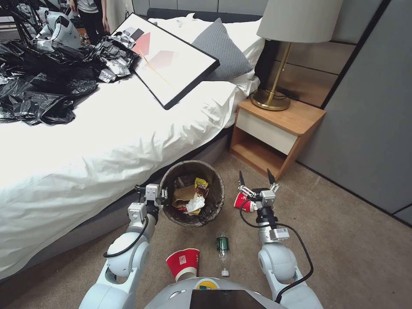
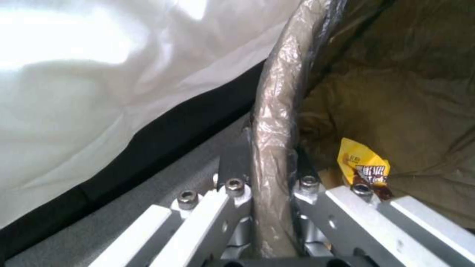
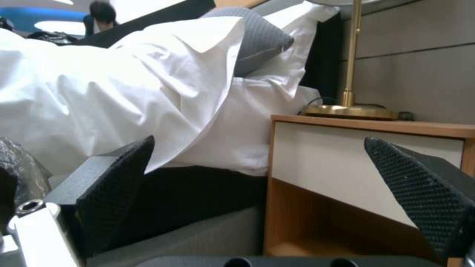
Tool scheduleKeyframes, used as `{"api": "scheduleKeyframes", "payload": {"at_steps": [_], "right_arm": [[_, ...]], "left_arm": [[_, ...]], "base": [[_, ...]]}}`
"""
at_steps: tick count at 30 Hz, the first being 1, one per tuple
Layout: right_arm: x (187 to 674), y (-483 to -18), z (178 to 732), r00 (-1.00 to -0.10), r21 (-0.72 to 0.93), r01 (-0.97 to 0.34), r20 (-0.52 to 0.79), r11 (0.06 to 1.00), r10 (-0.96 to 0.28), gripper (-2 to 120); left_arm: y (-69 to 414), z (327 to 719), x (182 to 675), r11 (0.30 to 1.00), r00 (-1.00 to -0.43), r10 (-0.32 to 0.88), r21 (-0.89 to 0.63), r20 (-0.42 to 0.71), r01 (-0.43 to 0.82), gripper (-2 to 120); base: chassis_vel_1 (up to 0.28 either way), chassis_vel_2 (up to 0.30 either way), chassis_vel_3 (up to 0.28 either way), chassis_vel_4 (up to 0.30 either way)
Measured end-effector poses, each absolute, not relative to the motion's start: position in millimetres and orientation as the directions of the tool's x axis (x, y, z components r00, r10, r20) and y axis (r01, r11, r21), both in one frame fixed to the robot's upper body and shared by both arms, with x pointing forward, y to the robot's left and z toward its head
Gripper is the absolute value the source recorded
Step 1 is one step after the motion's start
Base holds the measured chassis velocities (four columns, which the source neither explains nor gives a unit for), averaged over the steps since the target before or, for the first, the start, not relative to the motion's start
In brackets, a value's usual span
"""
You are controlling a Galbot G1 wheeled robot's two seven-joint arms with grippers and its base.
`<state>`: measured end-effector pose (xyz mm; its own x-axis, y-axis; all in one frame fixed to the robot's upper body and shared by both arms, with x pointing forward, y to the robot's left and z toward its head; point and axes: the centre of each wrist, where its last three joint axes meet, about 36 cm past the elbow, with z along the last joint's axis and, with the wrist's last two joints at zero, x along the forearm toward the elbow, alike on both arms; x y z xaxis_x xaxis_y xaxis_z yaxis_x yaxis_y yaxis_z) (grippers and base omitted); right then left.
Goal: Pick up the trash bin, then pick up the garbage from the floor and place it into the trash bin.
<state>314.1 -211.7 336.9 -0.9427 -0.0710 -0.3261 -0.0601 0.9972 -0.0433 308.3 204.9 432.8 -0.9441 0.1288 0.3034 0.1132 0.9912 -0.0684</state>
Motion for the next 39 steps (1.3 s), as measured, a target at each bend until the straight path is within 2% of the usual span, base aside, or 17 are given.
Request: {"api": "scheduleKeyframes", "payload": {"at_steps": [10,12,13,14,18,20,27,29,39], "right_arm": [[333,-211,354,-0.968,-0.021,-0.019,-0.249,1.000,-0.023,100],[341,-213,369,-0.990,-0.012,0.008,-0.139,1.000,0.006,100],[349,-214,377,-0.999,0.002,0.032,-0.020,0.999,0.032,100],[349,-214,377,-0.999,0.002,0.032,-0.020,0.999,0.032,100],[398,-216,379,-0.978,0.030,0.080,0.195,0.996,0.073,100],[409,-216,378,-0.972,0.027,0.084,0.222,0.996,0.076,100],[447,-219,349,-0.936,-0.004,0.102,0.338,0.995,0.098,100],[462,-224,323,-0.906,-0.023,0.111,0.409,0.994,0.111,100],[496,-234,269,-0.837,-0.041,0.127,0.531,0.991,0.129,100]], "left_arm": [[205,434,307,0.991,-0.944,0.128,-0.069,0.303,0.112,3],[206,435,306,0.992,-0.945,0.125,-0.068,0.301,0.110,3],[206,435,306,0.992,-0.946,0.123,-0.069,0.301,0.107,3],[206,435,306,0.992,-0.946,0.123,-0.069,0.301,0.107,3],[206,434,303,0.992,-0.943,0.120,-0.069,0.310,0.104,3],[206,433,303,0.992,-0.943,0.119,-0.068,0.311,0.103,3],[207,432,303,0.993,-0.942,0.113,-0.066,0.316,0.097,3],[208,430,303,0.993,-0.941,0.111,-0.064,0.321,0.095,3],[206,428,302,0.993,-0.937,0.115,-0.061,0.329,0.101,3]], "base": [[0.000,0.000,0.000,0.000],[0.000,0.000,0.000,0.000],[0.000,0.000,0.000,0.000],[0.000,0.000,0.000,0.000],[0.000,0.000,0.000,0.000],[0.000,0.000,0.000,0.000],[0.000,0.000,0.000,0.000],[0.000,0.000,0.000,0.000],[0.000,0.000,0.000,0.000]]}}
